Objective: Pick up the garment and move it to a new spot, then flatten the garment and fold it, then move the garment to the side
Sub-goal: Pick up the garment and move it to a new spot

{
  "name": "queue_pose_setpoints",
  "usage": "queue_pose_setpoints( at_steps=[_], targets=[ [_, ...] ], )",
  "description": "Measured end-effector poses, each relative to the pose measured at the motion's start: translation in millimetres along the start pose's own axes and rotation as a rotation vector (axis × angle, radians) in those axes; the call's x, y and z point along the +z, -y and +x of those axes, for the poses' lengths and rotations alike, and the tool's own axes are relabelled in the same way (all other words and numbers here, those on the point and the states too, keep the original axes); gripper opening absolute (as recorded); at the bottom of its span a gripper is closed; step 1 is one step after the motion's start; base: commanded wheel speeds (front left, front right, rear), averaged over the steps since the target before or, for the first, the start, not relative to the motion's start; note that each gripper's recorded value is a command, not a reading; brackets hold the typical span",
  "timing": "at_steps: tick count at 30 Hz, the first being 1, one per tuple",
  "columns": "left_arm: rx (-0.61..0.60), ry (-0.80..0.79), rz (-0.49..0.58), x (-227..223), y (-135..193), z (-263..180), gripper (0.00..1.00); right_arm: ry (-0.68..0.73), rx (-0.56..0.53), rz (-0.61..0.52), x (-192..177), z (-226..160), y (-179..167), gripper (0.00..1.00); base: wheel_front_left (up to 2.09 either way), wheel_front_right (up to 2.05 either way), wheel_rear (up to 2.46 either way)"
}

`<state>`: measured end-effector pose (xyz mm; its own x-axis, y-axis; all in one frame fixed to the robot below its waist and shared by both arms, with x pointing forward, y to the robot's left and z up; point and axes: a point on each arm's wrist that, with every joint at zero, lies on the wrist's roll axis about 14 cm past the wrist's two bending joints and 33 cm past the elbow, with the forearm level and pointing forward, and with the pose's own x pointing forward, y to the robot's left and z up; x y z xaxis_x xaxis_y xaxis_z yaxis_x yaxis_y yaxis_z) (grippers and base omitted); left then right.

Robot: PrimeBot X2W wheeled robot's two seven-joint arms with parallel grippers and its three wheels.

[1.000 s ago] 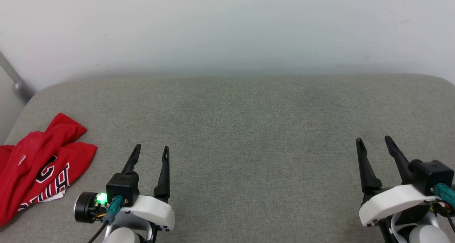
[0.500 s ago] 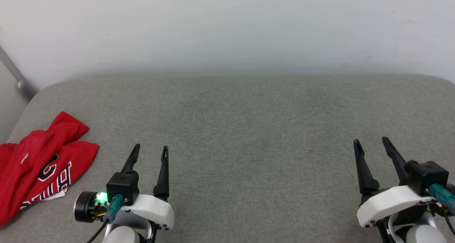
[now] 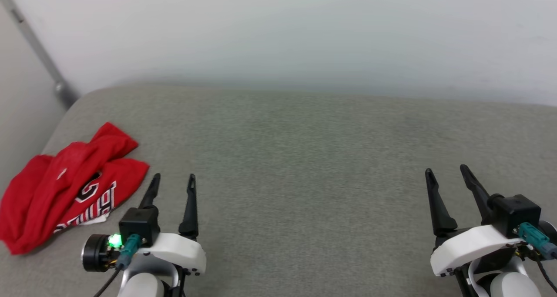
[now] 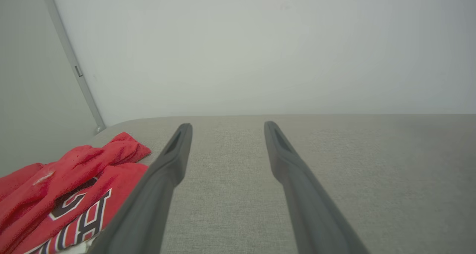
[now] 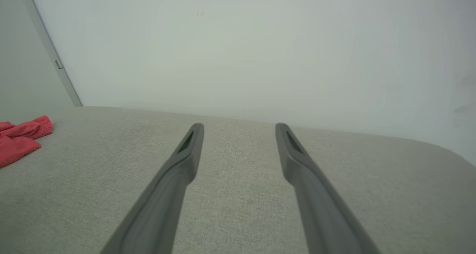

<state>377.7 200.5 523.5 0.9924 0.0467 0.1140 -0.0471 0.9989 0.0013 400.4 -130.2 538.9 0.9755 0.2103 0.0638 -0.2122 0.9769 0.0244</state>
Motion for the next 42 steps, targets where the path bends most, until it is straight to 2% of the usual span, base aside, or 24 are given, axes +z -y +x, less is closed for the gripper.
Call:
queue_pose_setpoints(
  at_steps=[11, 22, 34, 42],
  targets=[
    [0.256, -0.008, 0.011, 2, -84, -40, 1.00, -0.003, 0.237, 0.020, -3, 28, -81, 1.00, 0.00, 0.00, 0.00],
    [0.419, -0.017, 0.017, 3, -131, -83, 1.00, 0.007, 0.423, 0.031, -2, 39, -147, 1.00, 0.00, 0.00, 0.00],
    [0.451, -0.023, 0.029, 3, -141, -92, 1.00, 0.008, 0.457, 0.045, 0, 40, -159, 1.00, 0.00, 0.00, 0.00],
    [0.411, 0.049, 0.057, 33, -149, -42, 1.00, 0.010, 0.430, 0.055, -2, 57, -149, 1.00, 0.00, 0.00, 0.00]
  ],
)
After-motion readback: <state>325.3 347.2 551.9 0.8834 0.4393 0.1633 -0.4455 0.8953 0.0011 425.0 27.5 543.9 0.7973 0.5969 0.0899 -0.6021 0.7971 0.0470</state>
